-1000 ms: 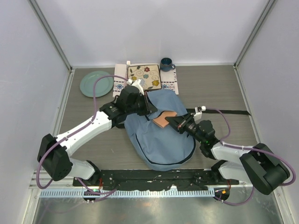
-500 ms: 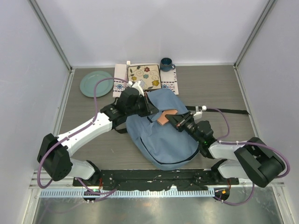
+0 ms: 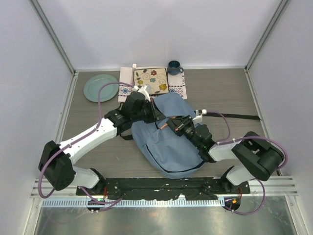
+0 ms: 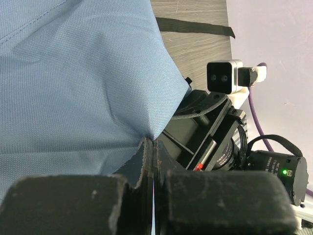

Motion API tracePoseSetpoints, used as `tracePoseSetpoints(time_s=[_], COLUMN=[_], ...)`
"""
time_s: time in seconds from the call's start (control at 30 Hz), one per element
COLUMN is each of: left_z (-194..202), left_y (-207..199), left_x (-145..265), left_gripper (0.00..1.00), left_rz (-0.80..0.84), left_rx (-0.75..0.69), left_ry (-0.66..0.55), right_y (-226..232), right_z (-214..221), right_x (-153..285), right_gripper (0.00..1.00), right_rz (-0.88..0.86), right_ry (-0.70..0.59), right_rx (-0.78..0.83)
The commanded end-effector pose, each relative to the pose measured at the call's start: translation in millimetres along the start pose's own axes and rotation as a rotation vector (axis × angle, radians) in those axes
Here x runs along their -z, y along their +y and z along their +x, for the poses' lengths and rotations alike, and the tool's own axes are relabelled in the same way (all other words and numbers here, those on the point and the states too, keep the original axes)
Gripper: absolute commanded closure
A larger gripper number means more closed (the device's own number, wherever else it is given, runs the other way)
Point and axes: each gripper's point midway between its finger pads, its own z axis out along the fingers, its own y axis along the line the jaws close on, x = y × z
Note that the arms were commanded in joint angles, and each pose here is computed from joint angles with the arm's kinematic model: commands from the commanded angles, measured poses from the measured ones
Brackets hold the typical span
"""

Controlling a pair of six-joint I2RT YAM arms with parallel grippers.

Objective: Pack the student bag
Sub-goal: Place the personal item in the student bag.

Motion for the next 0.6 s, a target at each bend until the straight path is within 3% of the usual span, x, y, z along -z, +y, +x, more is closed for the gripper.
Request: tracePoseSetpoints(time_s=[0.0, 0.13, 0.27, 0.3, 0.4, 0.43, 0.53, 0.57], left_z=[-12, -15, -17, -18, -17, -18, -16, -17], left_y=[-37, -41, -42, -42, -40, -40, -33, -32], left_x=[19, 22, 22, 23, 25, 25, 22, 21], left_gripper=[1.00, 1.00, 1.00, 1.00, 1.00, 1.00, 1.00, 1.00], left_rz=[0.128, 0.134, 0.135, 0.132, 0.125, 0.120, 0.100, 0.099], left_rx=[-0.023, -0.029, -0.035, -0.034, -0.037, -0.041, -0.038, -0.039], left_ry=[-0.034, -0.046, -0.051, -0.053, -0.052, -0.057, -0.057, -0.058], right_y=[39, 40, 2, -24, -25, -33, -28, -37], right_z=[-22, -20, -20, -22, -24, -22, -20, -19], right_x=[-20, -33, -34, -26, -17, -8, 10, 17], right_gripper=[0.99, 0.97, 0.92, 0.89, 0.74, 0.61, 0.43, 0.42], right_rz=[-0.092, -0.068, 0.109, 0.234, 0.290, 0.310, 0.292, 0.339], right_ry=[-0.117, -0.119, -0.177, -0.190, -0.169, -0.155, -0.123, -0.102], right_rx=[0.034, 0.051, 0.069, 0.090, 0.154, 0.162, 0.191, 0.229])
